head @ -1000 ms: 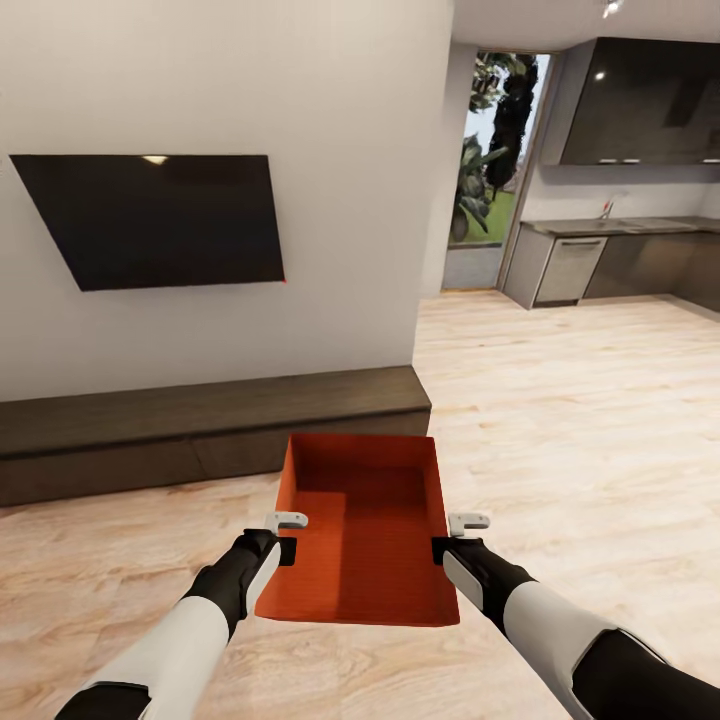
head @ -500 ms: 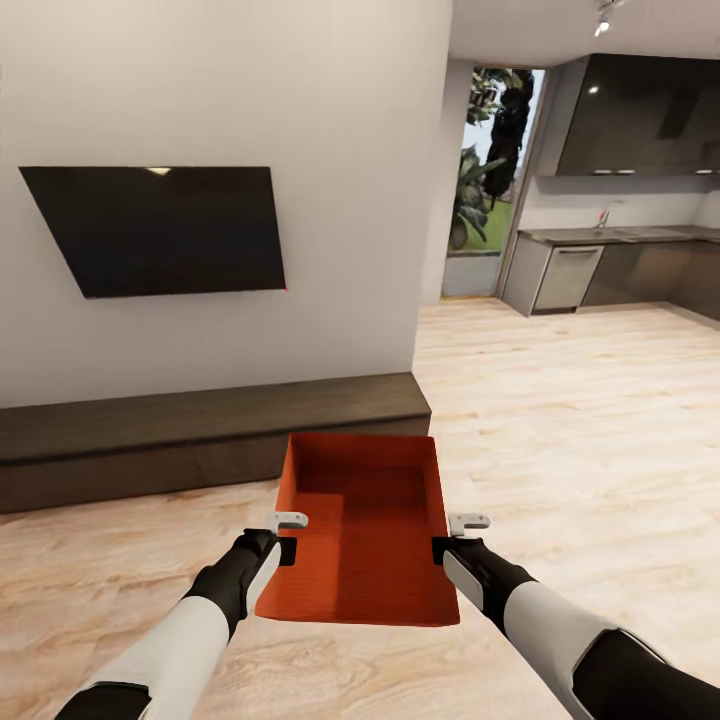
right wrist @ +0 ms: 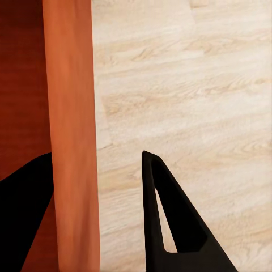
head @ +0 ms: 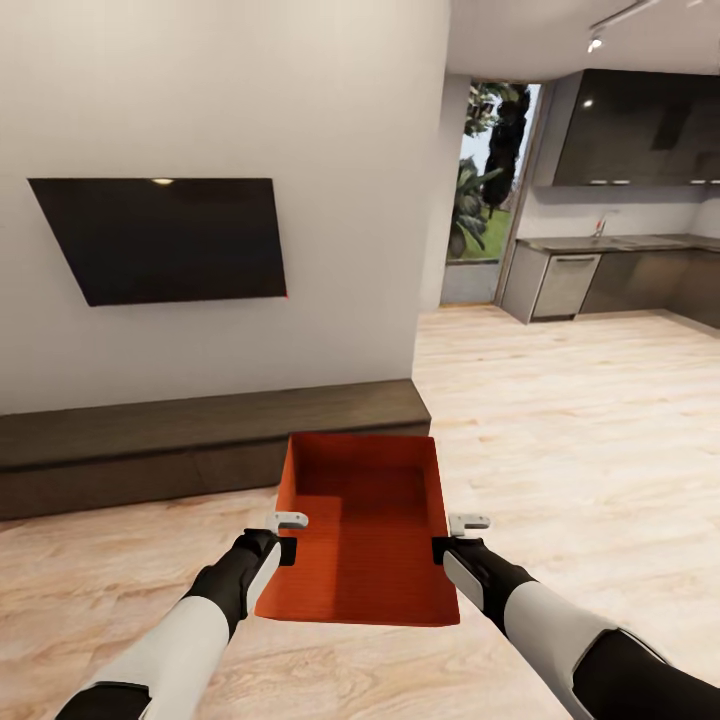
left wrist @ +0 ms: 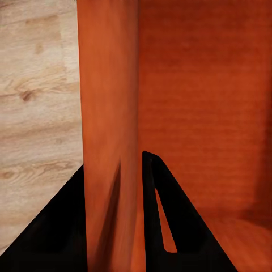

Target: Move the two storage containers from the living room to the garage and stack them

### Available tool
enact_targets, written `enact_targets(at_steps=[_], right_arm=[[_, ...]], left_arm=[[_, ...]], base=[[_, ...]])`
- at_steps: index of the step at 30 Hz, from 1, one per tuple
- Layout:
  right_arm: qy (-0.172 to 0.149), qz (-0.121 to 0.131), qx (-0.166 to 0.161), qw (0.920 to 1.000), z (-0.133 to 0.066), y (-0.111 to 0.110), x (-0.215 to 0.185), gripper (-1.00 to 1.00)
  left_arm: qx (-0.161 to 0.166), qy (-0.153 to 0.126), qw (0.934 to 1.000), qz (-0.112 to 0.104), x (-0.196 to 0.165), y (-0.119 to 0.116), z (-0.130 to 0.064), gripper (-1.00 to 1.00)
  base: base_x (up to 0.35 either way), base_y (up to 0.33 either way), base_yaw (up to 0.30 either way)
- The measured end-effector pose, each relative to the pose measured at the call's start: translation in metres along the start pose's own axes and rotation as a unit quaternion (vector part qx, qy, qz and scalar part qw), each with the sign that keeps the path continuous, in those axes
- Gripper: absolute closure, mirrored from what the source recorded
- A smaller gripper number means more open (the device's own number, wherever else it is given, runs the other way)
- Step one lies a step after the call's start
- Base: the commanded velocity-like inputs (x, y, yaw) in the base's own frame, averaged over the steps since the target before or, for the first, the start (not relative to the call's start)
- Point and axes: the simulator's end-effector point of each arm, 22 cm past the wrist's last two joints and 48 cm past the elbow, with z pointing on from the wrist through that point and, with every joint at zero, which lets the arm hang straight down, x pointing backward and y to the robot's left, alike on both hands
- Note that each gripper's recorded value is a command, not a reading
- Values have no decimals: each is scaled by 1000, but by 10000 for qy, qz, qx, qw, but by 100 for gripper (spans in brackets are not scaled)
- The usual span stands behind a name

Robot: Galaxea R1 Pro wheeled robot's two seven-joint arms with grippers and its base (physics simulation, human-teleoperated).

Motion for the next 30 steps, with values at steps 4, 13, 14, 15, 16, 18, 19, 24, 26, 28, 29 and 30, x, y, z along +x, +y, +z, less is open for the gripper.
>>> enact_targets(at_steps=[4,13,14,15,16,18,19,24,26,28,29,30], right_arm=[[-30,5,0,10000,-2,0,-3,100],[-101,16,0,9999,-7,-1,-10,100],[-109,17,0,9999,-8,-1,-11,100],[-116,18,0,9999,-9,-1,-11,100],[-124,20,0,9999,-9,-1,-12,100],[-140,22,1,9999,-10,-2,-14,100],[-148,23,1,9999,-11,-2,-15,100],[-187,29,1,9998,-14,-2,-18,100],[-202,32,1,9998,-15,-2,-20,100],[-218,34,1,9998,-16,-3,-21,100],[-226,35,1,9997,-17,-3,-22,100],[-233,36,1,9997,-17,-3,-23,100]], left_arm=[[-2,-31,10000,-1,-3,0,-3,100],[-4,-102,9999,-6,-9,1,-8,100],[-4,-110,9999,-6,-10,1,-9,100],[-5,-118,9999,-7,-10,1,-9,100],[-5,-126,9999,-7,-11,1,-10,100],[-6,-142,9999,-8,-13,1,-11,100],[-6,-150,9999,-9,-13,1,-12,100],[-7,-189,9998,-11,-17,2,-15,100],[-8,-205,9998,-12,-18,2,-17,100],[-8,-220,9998,-13,-19,2,-18,100],[-9,-228,9997,-14,-20,2,-19,100],[-9,-236,9997,-14,-21,2,-19,100]], base=[[0,0,0],[0,0,0],[0,0,0],[0,0,0],[0,0,0],[0,0,0],[0,0,0],[0,0,0],[0,0,0],[0,0,0],[0,0,0],[0,0,0]])
